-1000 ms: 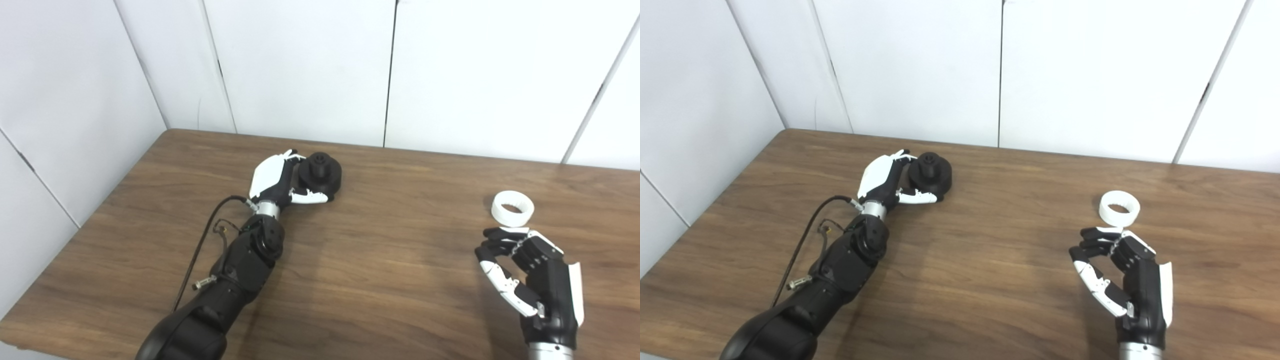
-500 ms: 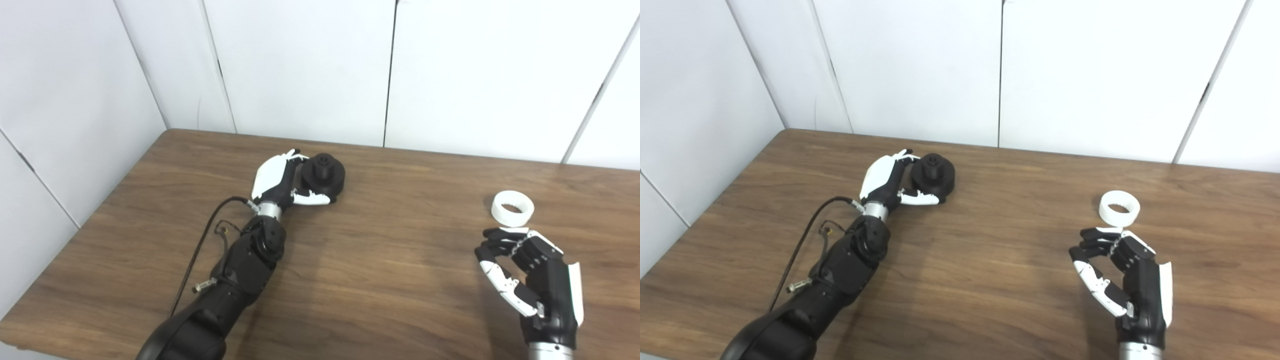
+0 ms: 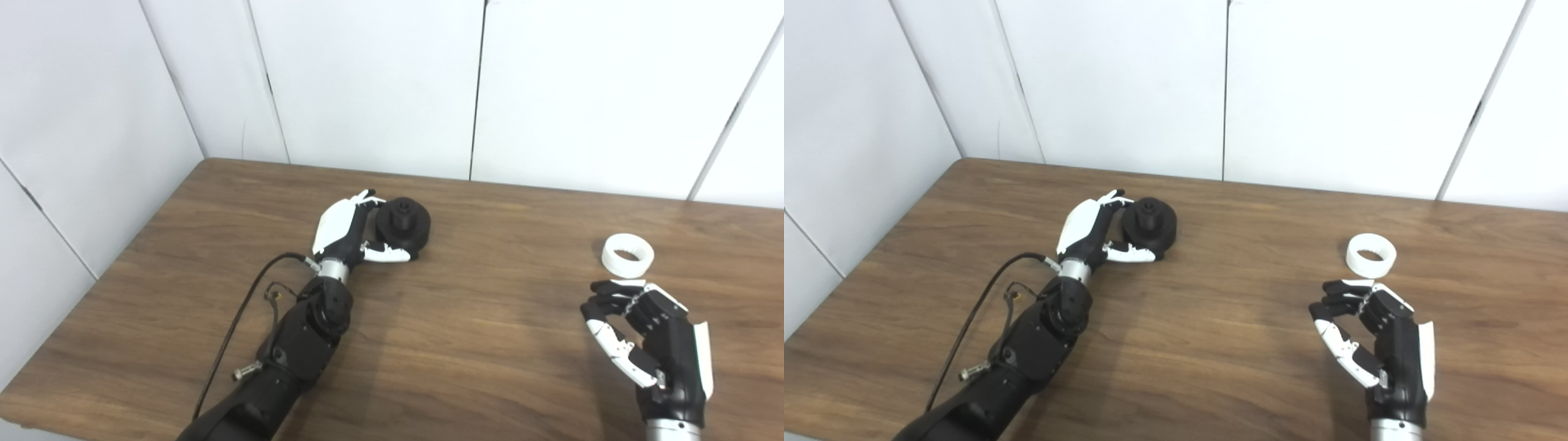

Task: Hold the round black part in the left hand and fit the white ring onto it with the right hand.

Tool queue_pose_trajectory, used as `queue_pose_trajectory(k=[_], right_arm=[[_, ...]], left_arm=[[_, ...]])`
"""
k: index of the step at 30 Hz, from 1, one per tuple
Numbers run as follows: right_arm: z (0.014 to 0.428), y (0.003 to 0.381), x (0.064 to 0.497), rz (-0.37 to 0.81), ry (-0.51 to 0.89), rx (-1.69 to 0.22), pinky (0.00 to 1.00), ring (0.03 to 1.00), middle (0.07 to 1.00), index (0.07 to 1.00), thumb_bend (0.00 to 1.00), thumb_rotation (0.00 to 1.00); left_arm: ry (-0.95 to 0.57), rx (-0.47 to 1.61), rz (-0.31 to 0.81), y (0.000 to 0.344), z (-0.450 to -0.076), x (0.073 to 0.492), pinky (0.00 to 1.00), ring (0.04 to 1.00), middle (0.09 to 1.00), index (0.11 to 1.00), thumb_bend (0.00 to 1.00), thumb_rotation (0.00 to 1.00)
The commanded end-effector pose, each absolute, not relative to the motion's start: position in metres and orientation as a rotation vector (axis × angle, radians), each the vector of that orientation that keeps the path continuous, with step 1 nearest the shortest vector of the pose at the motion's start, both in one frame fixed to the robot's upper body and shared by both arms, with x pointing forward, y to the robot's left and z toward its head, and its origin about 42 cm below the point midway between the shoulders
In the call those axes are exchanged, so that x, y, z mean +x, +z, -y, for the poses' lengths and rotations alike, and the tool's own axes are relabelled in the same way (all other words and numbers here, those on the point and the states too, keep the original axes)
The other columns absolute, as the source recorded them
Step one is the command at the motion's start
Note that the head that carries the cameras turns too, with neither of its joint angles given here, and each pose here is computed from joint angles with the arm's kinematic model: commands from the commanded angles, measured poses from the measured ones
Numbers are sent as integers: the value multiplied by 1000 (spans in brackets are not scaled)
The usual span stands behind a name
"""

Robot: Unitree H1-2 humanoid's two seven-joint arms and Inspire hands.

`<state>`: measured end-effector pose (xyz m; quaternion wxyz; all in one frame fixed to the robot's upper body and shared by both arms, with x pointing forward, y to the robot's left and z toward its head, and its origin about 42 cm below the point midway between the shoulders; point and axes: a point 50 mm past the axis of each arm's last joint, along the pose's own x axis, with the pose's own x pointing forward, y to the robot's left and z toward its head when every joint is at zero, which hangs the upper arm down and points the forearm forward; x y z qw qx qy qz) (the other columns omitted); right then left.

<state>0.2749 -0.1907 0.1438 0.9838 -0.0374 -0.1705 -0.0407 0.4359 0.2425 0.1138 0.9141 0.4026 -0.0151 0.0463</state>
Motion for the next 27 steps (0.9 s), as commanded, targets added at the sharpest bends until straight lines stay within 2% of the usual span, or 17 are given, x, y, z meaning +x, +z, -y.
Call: queue_pose_trajectory(k=[1, 7, 18, 27], right_arm=[[189, 158, 279, 410, -69, -74, 463, 533, 583, 494, 502, 152], [189, 159, 279, 411, -70, -78, 461, 536, 584, 494, 502, 152], [188, 159, 280, 413, -67, -71, 468, 539, 583, 494, 502, 152], [189, 159, 280, 409, -68, -81, 466, 534, 583, 494, 502, 152]], left_arm=[[63, 837, 77, 123, -235, 437, 974, 958, 944, 604, 847, 269], [26, 820, 98, 122, -228, 423, 977, 968, 947, 606, 826, 250], [-67, 817, 131, 119, -212, 384, 999, 973, 950, 614, 849, 261], [-149, 809, 155, 117, -191, 348, 968, 953, 940, 610, 859, 255]])
